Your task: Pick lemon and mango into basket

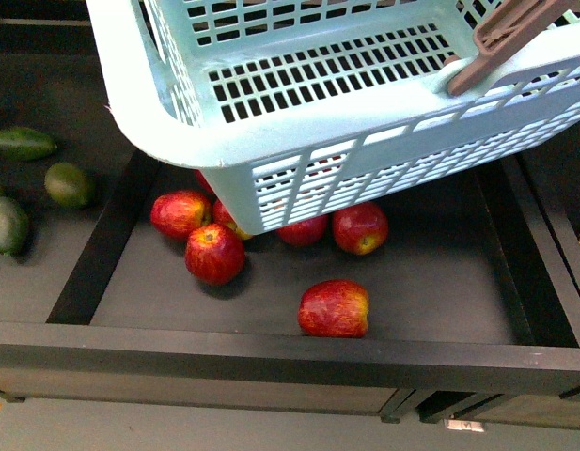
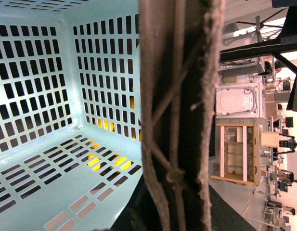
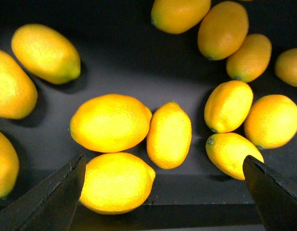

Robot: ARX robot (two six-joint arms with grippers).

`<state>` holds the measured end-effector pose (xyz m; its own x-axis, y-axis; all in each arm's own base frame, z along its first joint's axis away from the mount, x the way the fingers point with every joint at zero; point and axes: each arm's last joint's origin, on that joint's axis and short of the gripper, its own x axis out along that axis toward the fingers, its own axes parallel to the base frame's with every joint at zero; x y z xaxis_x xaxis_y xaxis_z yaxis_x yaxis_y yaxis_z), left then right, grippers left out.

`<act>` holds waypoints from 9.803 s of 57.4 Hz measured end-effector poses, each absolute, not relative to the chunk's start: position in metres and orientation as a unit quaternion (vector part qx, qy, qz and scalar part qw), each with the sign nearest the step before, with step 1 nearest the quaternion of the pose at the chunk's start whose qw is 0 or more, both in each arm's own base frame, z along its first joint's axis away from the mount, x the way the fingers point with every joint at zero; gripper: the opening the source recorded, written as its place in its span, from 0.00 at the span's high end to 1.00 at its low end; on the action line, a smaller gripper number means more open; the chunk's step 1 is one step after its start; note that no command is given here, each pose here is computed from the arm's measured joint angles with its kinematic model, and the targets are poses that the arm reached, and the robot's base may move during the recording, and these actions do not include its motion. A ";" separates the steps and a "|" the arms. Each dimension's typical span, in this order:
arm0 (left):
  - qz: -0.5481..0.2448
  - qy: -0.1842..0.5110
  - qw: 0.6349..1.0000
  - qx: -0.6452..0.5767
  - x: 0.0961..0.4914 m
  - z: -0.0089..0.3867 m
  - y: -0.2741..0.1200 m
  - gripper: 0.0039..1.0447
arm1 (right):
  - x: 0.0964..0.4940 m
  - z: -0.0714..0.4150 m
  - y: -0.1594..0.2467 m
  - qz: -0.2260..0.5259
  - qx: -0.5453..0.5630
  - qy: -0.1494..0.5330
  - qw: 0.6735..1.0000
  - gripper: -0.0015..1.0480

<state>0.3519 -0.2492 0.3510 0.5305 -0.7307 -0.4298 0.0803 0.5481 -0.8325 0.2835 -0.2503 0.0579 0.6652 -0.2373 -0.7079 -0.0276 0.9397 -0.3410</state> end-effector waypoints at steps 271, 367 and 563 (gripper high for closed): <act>-0.259 0.410 0.778 -0.399 0.353 0.350 -0.249 0.95 | 0.266 0.244 -0.001 -0.001 -0.007 0.000 1.000 0.52; -0.271 0.419 0.770 -0.398 0.349 0.350 -0.255 0.95 | 0.151 0.178 0.000 -0.003 -0.004 0.001 1.000 0.08; -0.266 0.413 0.775 -0.398 0.350 0.351 -0.252 0.95 | 0.186 0.199 -0.068 -0.184 0.105 0.146 0.966 0.08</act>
